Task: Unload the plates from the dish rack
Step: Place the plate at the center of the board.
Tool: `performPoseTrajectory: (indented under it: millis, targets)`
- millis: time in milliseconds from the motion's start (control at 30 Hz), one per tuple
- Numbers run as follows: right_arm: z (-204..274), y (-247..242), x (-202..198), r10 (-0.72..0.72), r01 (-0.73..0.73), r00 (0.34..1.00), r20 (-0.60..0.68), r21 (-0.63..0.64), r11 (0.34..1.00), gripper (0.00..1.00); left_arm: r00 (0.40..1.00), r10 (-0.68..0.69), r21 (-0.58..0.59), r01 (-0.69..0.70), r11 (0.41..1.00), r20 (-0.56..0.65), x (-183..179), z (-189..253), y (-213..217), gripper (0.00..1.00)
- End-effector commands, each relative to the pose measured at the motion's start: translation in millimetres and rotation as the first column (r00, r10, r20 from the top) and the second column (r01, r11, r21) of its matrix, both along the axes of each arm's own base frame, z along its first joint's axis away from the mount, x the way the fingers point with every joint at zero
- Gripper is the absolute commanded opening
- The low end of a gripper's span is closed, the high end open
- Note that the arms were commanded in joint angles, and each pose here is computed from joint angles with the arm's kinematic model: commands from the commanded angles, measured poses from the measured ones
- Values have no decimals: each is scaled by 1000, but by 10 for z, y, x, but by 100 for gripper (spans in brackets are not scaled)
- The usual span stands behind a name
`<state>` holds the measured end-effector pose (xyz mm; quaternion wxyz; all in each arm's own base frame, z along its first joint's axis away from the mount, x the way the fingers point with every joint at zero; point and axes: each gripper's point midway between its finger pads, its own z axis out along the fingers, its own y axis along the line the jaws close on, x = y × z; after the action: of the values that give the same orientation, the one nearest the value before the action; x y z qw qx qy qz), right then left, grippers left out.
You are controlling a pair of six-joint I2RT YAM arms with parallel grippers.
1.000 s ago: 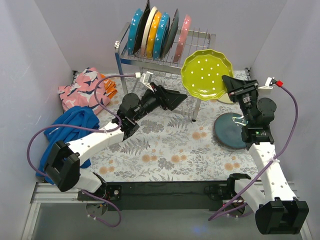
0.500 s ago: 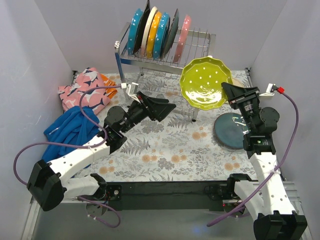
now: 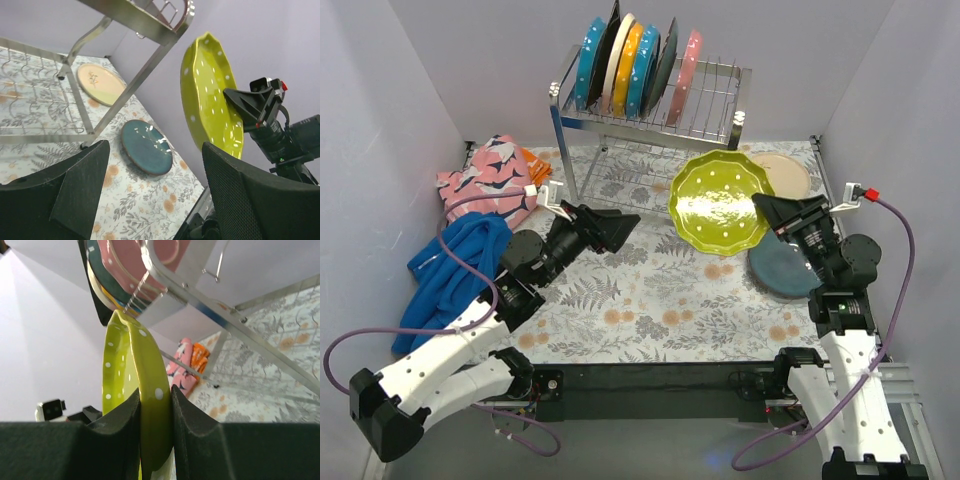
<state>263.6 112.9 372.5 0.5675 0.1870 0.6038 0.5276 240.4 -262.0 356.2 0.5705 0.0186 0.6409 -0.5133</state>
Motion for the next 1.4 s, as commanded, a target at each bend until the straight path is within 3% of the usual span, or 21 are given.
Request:
performPoseTrajectory:
  millis: [0,267,567,700,933,1100,1367]
  targets:
    - [-16,70,-220,51,-46,996,73,-69,997,1,993,88,76,-82,994,-80,37,-386,181,73]
    - [-880,202,-240,144,-153,987,-73,-137,979,1,970,209,110,-197,974,-122,90,-682,421,73]
    - [-1504,408,-273,180,-210,968,-176,-172,962,1,948,285,162,-261,952,-142,157,-1009,538,73]
    - [-1776,793,-414,270,-312,937,-221,-181,933,1,942,294,193,-263,945,-161,186,-1109,526,72]
    - [-1882,1306,-528,351,-394,908,-229,-185,900,1,914,334,221,-285,933,-230,139,-1266,631,71]
    - [-1963,1514,-535,397,-438,888,-231,-171,882,1,884,314,317,-205,926,-346,-48,-1705,656,69]
    - [-2006,1560,-472,398,-434,894,-206,-176,884,1,852,249,376,-68,924,-460,-296,-2136,603,68]
